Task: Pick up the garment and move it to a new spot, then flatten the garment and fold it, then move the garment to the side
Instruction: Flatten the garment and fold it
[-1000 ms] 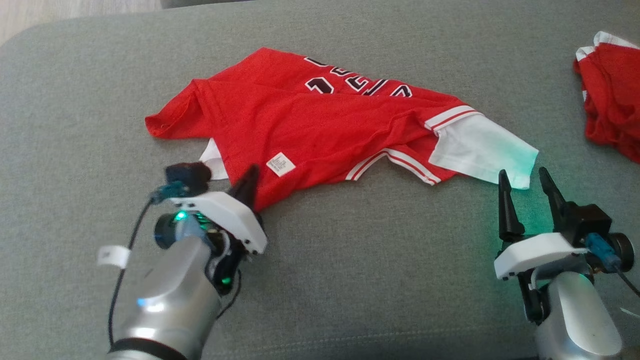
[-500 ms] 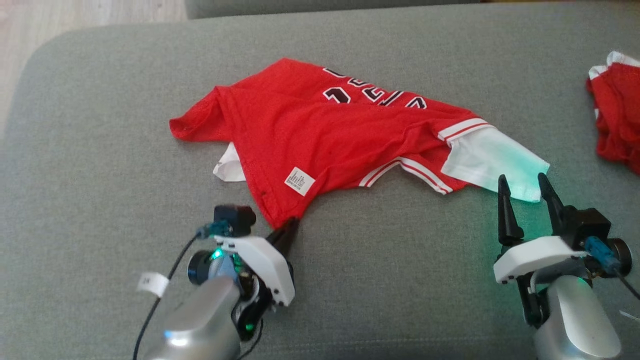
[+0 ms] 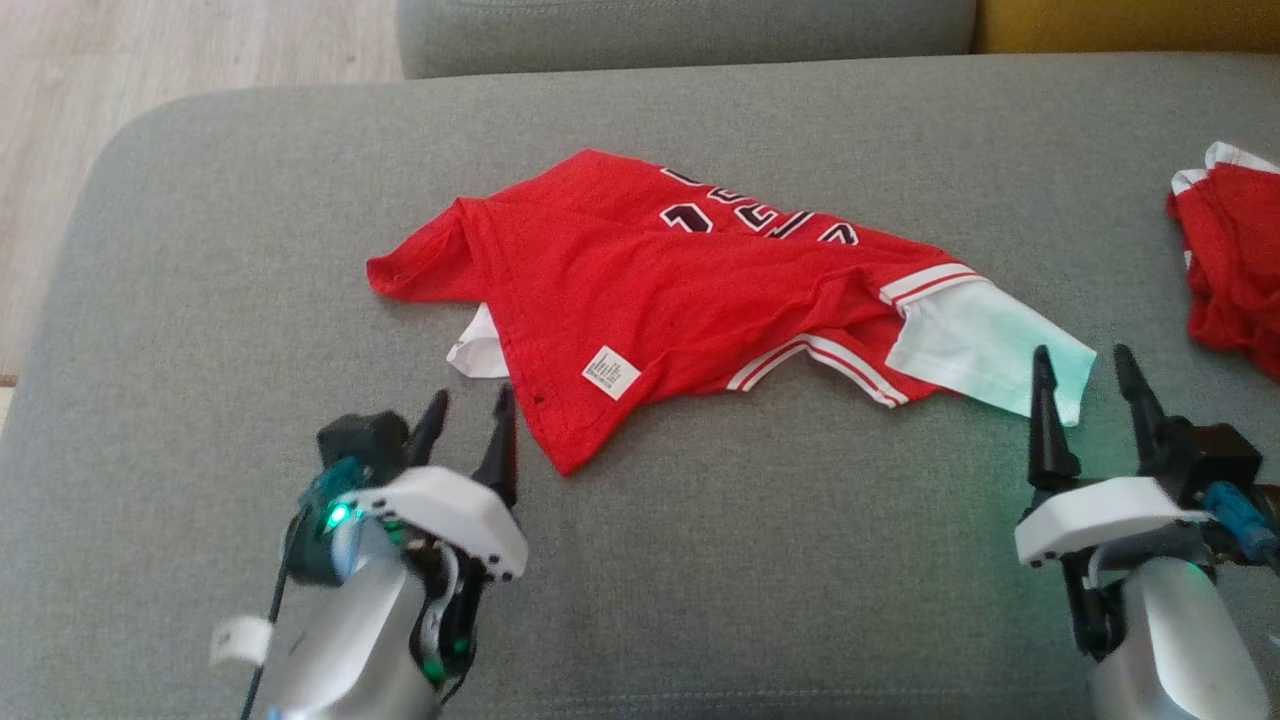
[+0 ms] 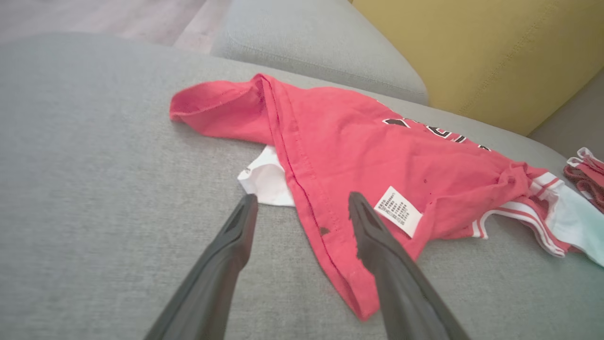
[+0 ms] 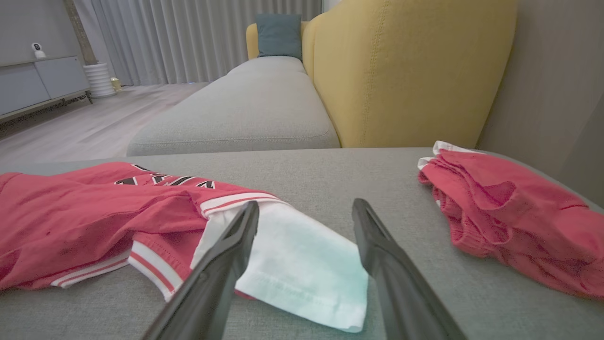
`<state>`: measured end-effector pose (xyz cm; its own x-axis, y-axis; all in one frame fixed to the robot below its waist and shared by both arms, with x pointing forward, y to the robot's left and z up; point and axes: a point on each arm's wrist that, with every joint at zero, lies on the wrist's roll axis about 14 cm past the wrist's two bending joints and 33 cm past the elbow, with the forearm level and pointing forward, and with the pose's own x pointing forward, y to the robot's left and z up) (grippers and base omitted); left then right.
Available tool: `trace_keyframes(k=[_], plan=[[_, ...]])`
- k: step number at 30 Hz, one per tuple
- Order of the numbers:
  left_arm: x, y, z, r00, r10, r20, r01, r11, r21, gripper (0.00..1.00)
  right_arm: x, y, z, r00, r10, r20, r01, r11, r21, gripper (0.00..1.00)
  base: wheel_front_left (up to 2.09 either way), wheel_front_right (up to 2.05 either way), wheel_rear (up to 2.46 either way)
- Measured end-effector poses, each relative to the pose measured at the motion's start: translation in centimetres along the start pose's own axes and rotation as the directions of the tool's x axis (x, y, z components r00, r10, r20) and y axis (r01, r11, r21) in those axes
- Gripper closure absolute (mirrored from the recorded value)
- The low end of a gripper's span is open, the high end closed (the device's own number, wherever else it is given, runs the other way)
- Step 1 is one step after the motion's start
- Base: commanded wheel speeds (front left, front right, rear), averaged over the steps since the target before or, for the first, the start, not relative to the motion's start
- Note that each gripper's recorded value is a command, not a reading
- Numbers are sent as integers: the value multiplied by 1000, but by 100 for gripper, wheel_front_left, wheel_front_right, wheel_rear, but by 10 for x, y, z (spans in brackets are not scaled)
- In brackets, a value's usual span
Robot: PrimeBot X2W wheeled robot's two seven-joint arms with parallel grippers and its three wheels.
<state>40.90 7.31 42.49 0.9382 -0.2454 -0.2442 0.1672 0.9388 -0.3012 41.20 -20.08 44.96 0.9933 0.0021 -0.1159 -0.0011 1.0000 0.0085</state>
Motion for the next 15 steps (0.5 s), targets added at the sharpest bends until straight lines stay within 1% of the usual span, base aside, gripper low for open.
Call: trace_keyframes(k=[5, 8, 12, 15], plan=[[-24, 25, 9, 991, 112, 76, -116, 991, 59, 0, -4, -7, 13, 999, -18, 40, 18, 1000, -17, 0, 0, 0, 0], [-36, 36, 11, 983, 155, 104, -165, 981, 105, 0, -7, -6, 13, 999, -16, 40, 17, 1000, -18, 0, 0, 0, 0], [-44, 42, 16, 976, 171, 135, -193, 967, 165, 0, -10, -4, 8, 1000, -9, 27, 9, 1000, -25, 0, 0, 0, 0], [-47, 44, 16, 974, 178, 143, -204, 960, 191, 0, -11, -2, 7, 1000, -2, 24, 3, 1000, -26, 0, 0, 0, 0]])
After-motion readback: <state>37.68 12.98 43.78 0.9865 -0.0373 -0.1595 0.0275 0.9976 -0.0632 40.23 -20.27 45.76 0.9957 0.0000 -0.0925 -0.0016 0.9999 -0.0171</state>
